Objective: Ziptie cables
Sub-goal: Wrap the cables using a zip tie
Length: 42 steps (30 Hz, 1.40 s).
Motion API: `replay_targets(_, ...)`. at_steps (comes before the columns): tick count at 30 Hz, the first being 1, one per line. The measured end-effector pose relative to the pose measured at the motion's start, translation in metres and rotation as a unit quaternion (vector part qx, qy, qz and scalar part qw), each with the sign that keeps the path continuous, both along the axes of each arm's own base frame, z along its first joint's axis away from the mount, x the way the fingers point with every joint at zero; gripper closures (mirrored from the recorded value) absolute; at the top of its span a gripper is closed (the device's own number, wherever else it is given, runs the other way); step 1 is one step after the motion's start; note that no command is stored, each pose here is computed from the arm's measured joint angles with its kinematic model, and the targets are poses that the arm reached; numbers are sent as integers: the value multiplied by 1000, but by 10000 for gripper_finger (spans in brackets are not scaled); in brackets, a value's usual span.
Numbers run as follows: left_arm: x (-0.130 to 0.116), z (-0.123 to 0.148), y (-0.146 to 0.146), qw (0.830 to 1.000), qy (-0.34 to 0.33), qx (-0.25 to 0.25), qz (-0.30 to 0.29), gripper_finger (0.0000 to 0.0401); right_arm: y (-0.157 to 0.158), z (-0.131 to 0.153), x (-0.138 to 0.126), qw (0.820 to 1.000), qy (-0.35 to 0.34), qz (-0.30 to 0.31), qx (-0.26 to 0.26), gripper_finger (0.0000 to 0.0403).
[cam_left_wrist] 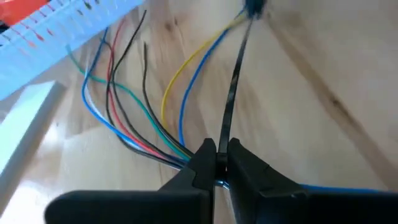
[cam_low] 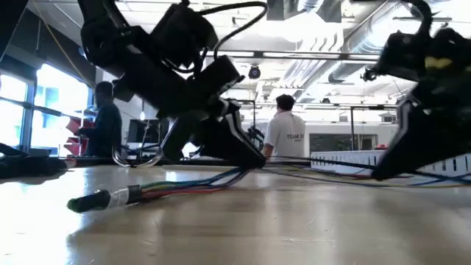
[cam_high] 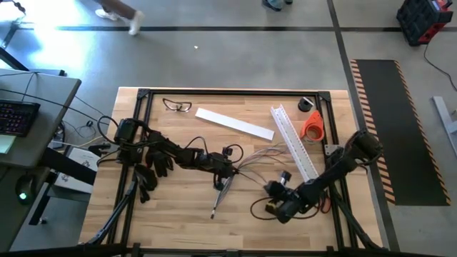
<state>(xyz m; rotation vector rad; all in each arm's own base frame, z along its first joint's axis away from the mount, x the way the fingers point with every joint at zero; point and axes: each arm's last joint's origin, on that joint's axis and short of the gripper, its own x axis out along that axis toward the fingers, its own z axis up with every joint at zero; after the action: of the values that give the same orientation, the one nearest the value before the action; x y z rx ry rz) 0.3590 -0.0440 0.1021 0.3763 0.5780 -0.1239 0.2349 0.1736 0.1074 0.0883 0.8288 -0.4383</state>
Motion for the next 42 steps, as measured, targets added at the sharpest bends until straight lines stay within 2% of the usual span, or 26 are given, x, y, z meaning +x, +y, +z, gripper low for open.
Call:
replay_targets(6, 1, 1, 1, 999, -4, -21, 24, 392, -2, 4, -1, 1000, 8, 4, -1, 402)
replay_targets(9, 0, 6, 1, 998, -8, -40, 44, 376, -8, 16, 2, 1000, 13, 22, 7, 384)
replay_targets(14, -6, 26, 1, 996, -5, -65, 61, 321, -17, 39, 5, 998, 3, 63, -6, 314)
replay_targets(19, -19, 47, 2, 992, 27, -86, 92, 274, -26, 59, 6, 995, -7, 95, -35, 232)
replay_targets(23, -26, 51, -9, 983, 46, -137, 116, 263, -29, 61, 6, 992, -4, 106, -69, 180)
replay_targets(26, -28, 45, -28, 974, 52, -175, 131, 265, -30, 57, 7, 989, 3, 112, -94, 157)
replay_targets(30, -33, 27, -56, 957, 56, -204, 199, 267, -37, 43, -1, 989, -4, 97, -108, 150)
replay_targets(35, -33, 8, -69, 920, -31, -215, 328, 268, -40, 35, -5, 991, -29, 83, -98, 154)
replay_targets(39, -25, -5, -66, 907, -77, -215, 354, 268, -35, 36, -5, 991, -43, 91, -88, 159)
replay_targets(42, -18, -21, -57, 904, -67, -233, 352, 268, -28, 39, -7, 990, -45, 104, -85, 160)
